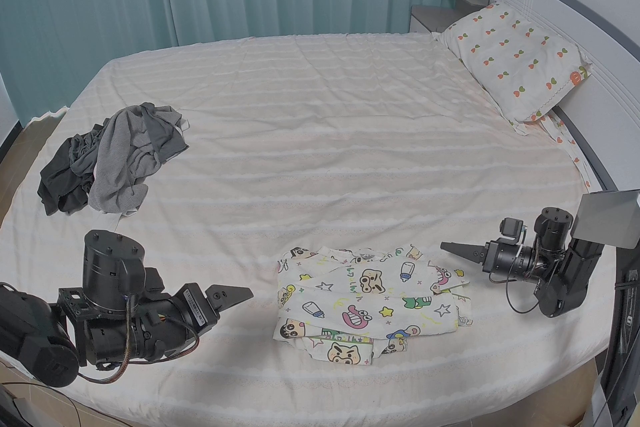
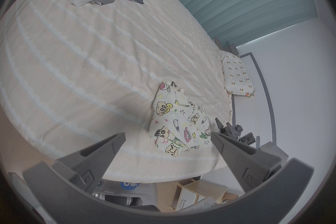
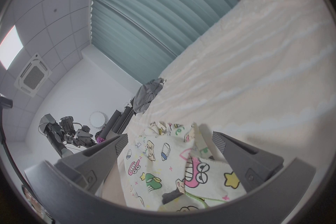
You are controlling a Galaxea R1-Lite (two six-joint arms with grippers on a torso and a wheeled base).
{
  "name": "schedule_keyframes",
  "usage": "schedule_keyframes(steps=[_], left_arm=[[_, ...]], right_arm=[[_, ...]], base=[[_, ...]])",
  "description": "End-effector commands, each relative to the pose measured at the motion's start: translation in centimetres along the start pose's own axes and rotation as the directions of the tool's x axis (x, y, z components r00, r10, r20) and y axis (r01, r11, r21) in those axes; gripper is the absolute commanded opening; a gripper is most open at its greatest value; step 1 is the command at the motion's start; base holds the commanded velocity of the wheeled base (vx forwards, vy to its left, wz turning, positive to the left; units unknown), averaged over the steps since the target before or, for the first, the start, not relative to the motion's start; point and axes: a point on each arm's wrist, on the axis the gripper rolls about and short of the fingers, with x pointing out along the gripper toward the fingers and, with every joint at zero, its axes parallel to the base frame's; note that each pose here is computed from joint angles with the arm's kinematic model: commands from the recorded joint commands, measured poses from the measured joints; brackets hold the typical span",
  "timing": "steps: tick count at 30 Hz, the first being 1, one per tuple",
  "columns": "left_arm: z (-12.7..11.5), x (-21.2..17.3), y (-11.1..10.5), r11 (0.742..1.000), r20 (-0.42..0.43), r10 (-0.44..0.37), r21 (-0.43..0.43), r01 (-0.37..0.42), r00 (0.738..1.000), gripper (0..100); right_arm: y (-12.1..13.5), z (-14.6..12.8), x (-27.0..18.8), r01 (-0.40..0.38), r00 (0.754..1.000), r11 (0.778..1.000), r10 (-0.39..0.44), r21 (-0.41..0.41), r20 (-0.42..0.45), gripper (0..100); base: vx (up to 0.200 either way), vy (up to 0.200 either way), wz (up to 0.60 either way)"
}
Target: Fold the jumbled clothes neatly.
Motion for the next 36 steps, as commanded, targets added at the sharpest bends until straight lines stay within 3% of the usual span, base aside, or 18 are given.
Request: schedule_keyframes(steps=[1, 13, 14, 20, 23, 28, 36], left_arm=[[0.0, 0.1, 0.1, 1.000, -0.003, 0.004, -0.001, -0.004, 1.000, 100], [0.0, 0.1, 0.0, 1.000, -0.002, 0.003, -0.001, -0.003, 1.000, 100], [0.0, 0.1, 0.0, 1.000, -0.002, 0.003, -0.001, -0.003, 1.000, 100], [0.0, 0.1, 0.1, 1.000, -0.003, 0.004, -0.001, -0.004, 1.000, 100], [0.0, 0.1, 0.1, 1.000, -0.003, 0.004, -0.001, -0.004, 1.000, 100], [-0.1, 0.1, 0.1, 1.000, -0.004, 0.005, -0.001, -0.005, 1.000, 100], [-0.1, 0.2, 0.2, 1.000, -0.008, 0.009, -0.001, -0.009, 1.000, 100]], right_arm=[[-0.9, -1.6, 1.2, -0.001, 0.999, 0.999, 0.003, 0.044, -0.047, 100], [0.1, -2.3, 3.1, -0.033, 0.994, 0.998, 0.039, 0.056, -0.099, 100], [0.3, -2.4, 3.5, -0.045, 0.993, 0.998, 0.050, 0.050, -0.103, 0], [0.0, -1.9, 3.5, -0.029, 0.997, 0.999, 0.032, 0.036, -0.075, 0], [-0.7, -1.2, 2.7, 0.014, 0.999, 0.999, -0.013, 0.030, -0.029, 0], [-1.1, -0.6, 1.3, 0.021, 0.999, 1.000, -0.020, -0.011, 0.037, 0], [-1.8, -0.5, 0.5, 0.033, 0.998, 0.999, -0.035, 0.032, 0.047, 0]], base=[[0.000, 0.000, 0.00], [0.000, 0.000, 0.00], [0.000, 0.000, 0.00], [0.000, 0.000, 0.00], [0.000, 0.000, 0.00], [0.000, 0.000, 0.00], [0.000, 0.000, 0.00]])
